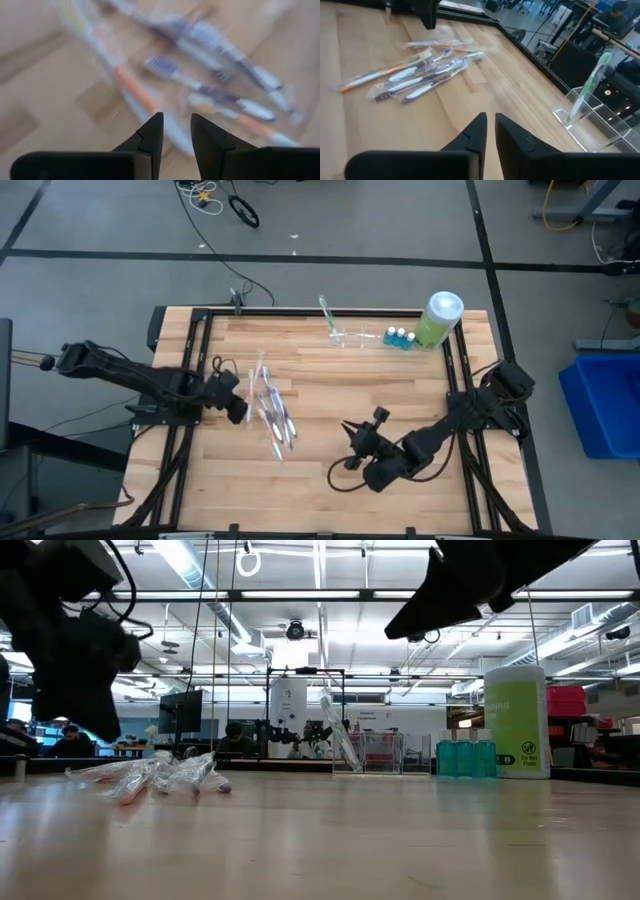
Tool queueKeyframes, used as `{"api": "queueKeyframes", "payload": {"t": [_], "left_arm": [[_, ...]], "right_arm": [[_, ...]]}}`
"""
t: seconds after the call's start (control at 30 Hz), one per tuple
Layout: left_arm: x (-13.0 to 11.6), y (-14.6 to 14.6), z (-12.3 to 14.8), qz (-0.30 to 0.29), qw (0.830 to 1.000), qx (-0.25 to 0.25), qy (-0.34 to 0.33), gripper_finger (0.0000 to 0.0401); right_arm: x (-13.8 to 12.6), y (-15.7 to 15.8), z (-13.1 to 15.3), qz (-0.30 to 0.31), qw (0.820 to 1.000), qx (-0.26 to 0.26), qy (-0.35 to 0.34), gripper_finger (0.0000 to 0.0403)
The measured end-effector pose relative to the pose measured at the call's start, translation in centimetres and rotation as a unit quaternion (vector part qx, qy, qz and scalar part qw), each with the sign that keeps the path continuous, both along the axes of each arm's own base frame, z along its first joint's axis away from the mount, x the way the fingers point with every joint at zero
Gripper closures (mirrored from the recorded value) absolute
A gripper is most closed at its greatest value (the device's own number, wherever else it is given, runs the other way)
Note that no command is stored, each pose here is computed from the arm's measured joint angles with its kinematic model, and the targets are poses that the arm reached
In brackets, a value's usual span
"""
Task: Pick & Place toothbrushing station
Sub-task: Put the middle orange toothbrush into the middle section of the transparent organizer
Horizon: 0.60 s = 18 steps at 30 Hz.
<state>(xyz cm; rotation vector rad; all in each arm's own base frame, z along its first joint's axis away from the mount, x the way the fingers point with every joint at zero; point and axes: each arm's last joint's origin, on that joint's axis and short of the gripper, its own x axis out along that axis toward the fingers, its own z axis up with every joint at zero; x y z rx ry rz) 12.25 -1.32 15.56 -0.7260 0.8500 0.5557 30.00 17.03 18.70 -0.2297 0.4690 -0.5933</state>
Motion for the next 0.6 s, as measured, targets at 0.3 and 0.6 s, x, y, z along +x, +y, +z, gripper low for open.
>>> {"api": "queueKeyframes", "payload": {"t": [0.3,0.6], "left_arm": [[0.3,0.5,-0.7,0.049,0.998,0.013,0.022,0.0271],[0.9,1.5,-1.1,0.115,0.99,0.072,0.025,0.0186]], "right_arm": [[0.6,-1.1,0.1,-0.02,1.0,-0.003,-0.003,0.0388],[1.0,-1.4,0.2,-0.026,1.0,0.004,-0.012,0.0391]]}}
